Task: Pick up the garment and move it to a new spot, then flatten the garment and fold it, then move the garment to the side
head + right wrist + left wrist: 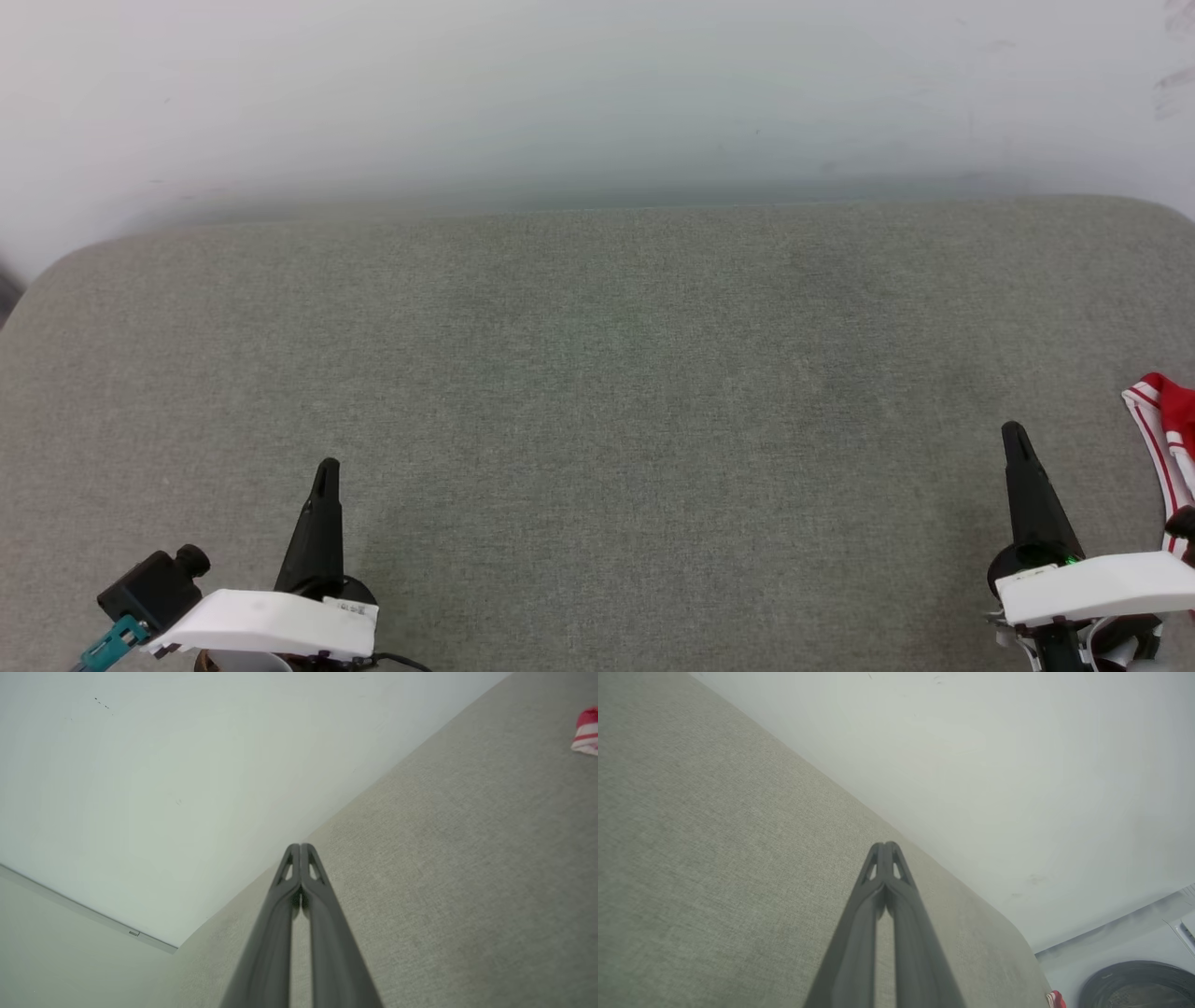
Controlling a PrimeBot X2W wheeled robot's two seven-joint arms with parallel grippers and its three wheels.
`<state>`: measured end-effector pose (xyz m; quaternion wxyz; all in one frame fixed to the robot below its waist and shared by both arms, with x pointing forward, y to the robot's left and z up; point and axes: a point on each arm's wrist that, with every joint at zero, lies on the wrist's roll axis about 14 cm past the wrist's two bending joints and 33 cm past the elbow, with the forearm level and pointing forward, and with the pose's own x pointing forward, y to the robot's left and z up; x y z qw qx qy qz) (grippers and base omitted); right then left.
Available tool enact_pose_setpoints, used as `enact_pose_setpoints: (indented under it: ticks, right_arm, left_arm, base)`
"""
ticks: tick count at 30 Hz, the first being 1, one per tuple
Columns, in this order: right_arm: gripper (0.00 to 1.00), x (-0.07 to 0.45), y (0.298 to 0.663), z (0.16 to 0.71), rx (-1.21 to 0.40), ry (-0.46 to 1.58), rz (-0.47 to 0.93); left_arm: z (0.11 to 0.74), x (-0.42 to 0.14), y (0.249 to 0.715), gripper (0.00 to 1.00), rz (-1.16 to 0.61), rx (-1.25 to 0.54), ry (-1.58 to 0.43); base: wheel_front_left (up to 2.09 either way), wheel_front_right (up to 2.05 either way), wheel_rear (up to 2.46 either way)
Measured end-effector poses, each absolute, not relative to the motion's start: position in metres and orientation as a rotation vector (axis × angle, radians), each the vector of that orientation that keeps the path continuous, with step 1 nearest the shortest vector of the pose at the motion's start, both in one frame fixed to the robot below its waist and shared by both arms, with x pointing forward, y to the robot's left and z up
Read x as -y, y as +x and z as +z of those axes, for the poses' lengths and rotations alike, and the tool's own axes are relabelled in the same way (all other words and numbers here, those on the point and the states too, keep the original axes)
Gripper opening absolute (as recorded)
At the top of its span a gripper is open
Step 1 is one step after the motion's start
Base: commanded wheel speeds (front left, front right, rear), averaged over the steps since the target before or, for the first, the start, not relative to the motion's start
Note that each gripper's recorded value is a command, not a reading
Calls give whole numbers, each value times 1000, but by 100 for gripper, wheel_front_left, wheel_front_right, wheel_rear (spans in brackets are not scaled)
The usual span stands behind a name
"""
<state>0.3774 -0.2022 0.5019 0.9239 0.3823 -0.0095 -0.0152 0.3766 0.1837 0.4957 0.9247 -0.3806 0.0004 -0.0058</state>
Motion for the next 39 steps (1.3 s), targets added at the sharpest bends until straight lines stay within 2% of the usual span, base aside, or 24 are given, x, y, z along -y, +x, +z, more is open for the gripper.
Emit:
enact_pose_setpoints:
  ticks: [39]
  right_arm:
    - [0, 203, 383, 497, -13, 1219, -41]
  left_arm:
    - [494, -195, 383, 0, 30, -28, -1216]
  base:
    - [0, 0, 0]
